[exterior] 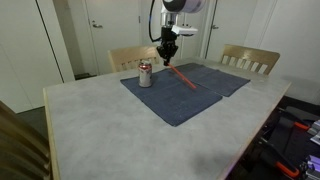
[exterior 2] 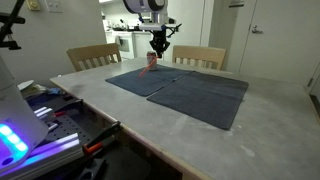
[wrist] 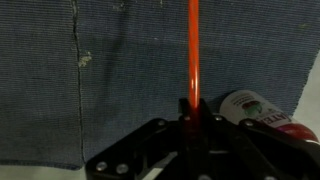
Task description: Take the straw out of the can and put it on the mat
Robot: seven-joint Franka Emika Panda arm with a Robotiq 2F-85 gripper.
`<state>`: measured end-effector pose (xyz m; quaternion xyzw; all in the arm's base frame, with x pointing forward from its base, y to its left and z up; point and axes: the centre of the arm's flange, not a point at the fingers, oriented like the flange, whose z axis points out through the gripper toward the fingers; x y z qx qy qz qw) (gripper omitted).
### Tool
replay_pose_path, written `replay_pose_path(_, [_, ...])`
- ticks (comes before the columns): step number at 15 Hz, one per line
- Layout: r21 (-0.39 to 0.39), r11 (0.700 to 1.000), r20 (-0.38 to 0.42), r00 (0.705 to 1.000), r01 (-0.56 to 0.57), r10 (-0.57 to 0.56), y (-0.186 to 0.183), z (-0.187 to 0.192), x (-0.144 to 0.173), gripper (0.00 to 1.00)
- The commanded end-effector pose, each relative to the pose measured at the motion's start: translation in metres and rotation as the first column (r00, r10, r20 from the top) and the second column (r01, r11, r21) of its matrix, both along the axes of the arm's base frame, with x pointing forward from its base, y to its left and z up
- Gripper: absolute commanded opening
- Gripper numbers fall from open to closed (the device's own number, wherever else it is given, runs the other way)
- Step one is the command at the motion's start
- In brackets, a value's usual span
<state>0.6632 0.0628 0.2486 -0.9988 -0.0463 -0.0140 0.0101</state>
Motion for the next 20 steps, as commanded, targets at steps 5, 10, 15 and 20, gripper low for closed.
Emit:
replay_pose_path(5, [0.059,0.998,-0.043,0.999,0.021,-0.018,-0.019,-0.043,0.026,0.02])
replay_pose_path(10, [0.078,0.996,-0.063,0.997,0.038,-0.033,-0.026,-0.059,0.033,0.02])
replay_pose_path(15, [0.063,0.997,-0.102,0.994,0.043,-0.036,-0.022,-0.043,0.029,0.41])
replay_pose_path(20, [0.090,0.995,-0.152,0.988,0.048,-0.034,-0.009,0.023,0.016,0.78])
